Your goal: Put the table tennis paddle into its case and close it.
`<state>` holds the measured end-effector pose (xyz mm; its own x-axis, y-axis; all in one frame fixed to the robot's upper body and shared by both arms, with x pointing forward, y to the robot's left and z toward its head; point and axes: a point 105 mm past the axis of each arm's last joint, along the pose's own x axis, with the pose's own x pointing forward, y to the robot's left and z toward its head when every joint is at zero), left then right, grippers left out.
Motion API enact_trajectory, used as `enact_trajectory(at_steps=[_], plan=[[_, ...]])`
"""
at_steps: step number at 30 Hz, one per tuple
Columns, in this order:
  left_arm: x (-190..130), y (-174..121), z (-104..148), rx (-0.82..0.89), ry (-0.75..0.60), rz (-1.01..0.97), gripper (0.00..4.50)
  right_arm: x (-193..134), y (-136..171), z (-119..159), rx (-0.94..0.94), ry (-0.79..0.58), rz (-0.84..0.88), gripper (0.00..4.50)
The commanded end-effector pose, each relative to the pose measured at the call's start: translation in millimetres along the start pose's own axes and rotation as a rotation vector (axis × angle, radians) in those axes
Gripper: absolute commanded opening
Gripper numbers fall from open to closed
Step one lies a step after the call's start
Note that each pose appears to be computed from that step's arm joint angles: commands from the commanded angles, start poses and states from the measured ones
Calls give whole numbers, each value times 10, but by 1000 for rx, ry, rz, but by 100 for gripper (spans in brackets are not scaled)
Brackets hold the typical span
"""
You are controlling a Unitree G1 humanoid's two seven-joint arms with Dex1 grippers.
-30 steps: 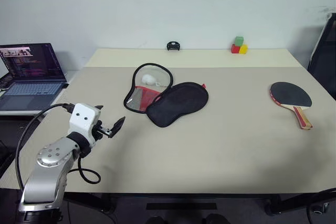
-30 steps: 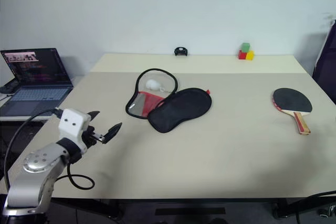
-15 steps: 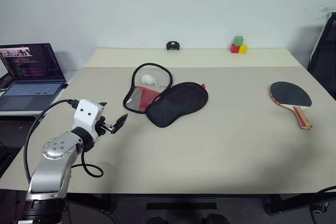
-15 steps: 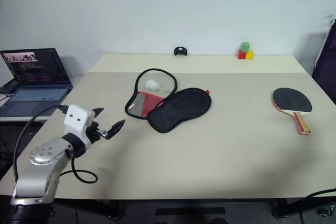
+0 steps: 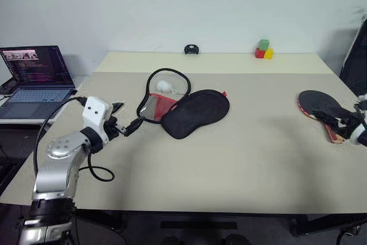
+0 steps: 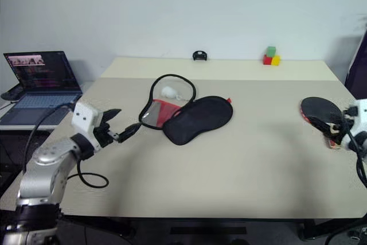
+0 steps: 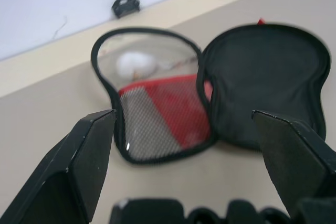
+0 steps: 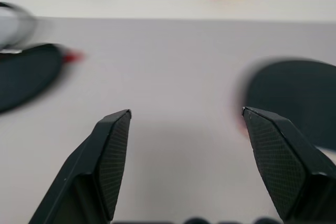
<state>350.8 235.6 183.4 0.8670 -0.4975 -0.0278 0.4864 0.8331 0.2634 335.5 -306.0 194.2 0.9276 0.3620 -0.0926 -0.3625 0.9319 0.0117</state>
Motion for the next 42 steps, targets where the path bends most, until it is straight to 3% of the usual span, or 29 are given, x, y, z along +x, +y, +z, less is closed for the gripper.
enact_trajectory(at_steps=[1, 8, 12, 16, 27, 42], plan=[[60, -82, 169, -8, -54, -98, 450, 162, 489, 46, 5, -13, 158, 368], [86, -246, 178, -49, -34, -287, 450, 586, 1225, -150, 14, 27, 336, 368], [77, -164, 211, -48, -31, -287, 450, 764, 1584, -270, 61, 77, 421, 368], [55, -116, 212, -49, -29, -273, 450, 952, 1823, -364, 81, 125, 452, 448], [11, -130, 207, -40, -13, -265, 450, 1549, 1794, -581, 154, 248, 238, 448], [-8, -154, 209, -41, -6, -261, 450, 1907, 2214, -508, 318, 257, 300, 448]])
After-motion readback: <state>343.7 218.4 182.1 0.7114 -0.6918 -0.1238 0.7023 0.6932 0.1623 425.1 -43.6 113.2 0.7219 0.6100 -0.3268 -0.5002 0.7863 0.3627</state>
